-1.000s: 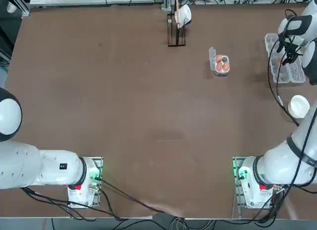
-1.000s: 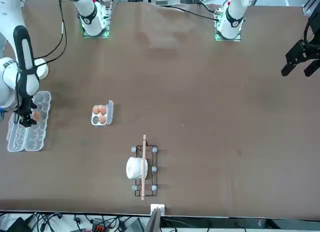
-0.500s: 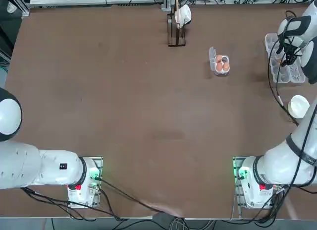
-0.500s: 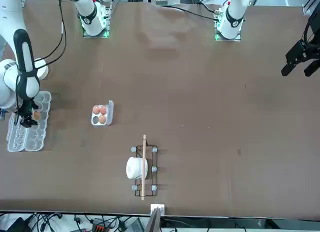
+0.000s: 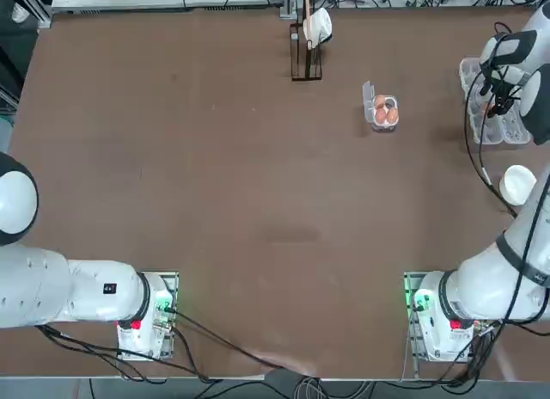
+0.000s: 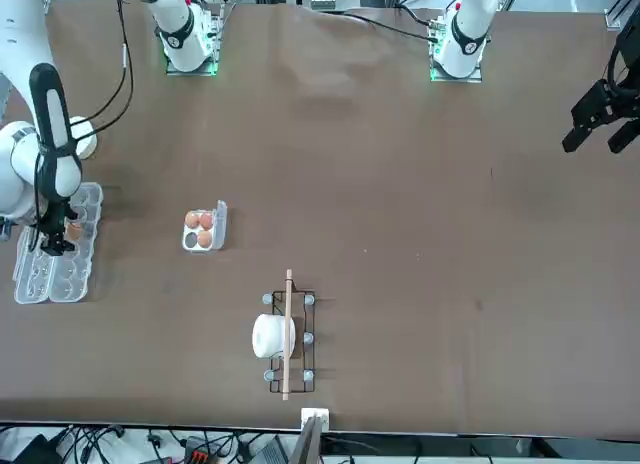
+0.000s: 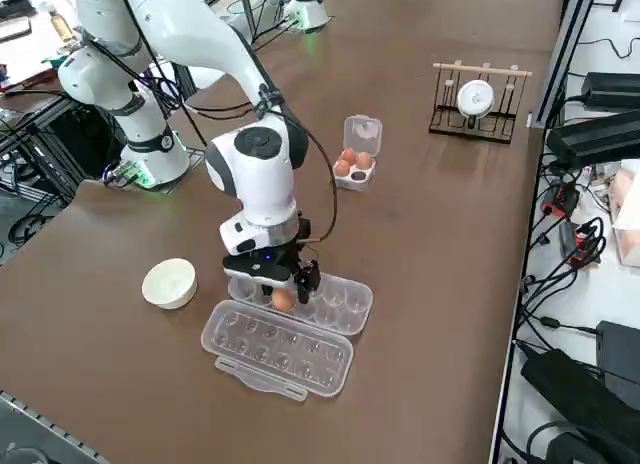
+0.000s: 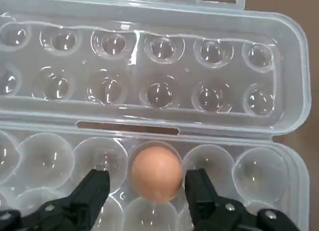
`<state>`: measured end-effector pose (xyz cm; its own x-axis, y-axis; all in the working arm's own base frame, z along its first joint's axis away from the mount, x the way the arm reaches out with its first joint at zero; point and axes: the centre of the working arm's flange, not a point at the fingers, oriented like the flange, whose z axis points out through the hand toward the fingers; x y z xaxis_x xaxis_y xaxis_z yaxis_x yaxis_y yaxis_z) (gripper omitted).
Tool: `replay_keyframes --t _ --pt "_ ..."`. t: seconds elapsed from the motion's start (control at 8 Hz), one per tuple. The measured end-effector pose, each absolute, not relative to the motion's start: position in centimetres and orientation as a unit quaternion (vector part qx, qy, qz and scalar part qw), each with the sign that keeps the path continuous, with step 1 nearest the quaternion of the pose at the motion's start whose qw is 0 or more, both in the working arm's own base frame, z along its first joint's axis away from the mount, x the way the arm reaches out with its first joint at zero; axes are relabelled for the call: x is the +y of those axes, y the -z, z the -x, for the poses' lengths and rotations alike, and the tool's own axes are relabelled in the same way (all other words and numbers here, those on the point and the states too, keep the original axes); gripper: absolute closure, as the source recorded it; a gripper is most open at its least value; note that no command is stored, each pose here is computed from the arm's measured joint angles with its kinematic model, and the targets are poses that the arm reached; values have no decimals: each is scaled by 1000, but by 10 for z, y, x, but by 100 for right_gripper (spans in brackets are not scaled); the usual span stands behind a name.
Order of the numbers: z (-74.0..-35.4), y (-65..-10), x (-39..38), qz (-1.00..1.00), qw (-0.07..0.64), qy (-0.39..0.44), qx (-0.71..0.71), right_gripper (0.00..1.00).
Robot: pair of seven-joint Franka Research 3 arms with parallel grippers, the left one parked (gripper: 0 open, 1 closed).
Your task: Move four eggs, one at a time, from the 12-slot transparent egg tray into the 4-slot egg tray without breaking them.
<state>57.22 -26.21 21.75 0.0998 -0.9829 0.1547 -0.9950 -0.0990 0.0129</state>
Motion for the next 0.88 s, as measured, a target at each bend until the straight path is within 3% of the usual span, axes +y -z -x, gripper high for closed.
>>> replay_keyframes --t 0.25,0.62,0.88 --pt "-572 -217 -262 -737 57 -53 -672 14" --pt "-569 -218 -267 -734 58 -50 -675 40" --pt "-570 -220 -267 -734 57 -51 -675 44"
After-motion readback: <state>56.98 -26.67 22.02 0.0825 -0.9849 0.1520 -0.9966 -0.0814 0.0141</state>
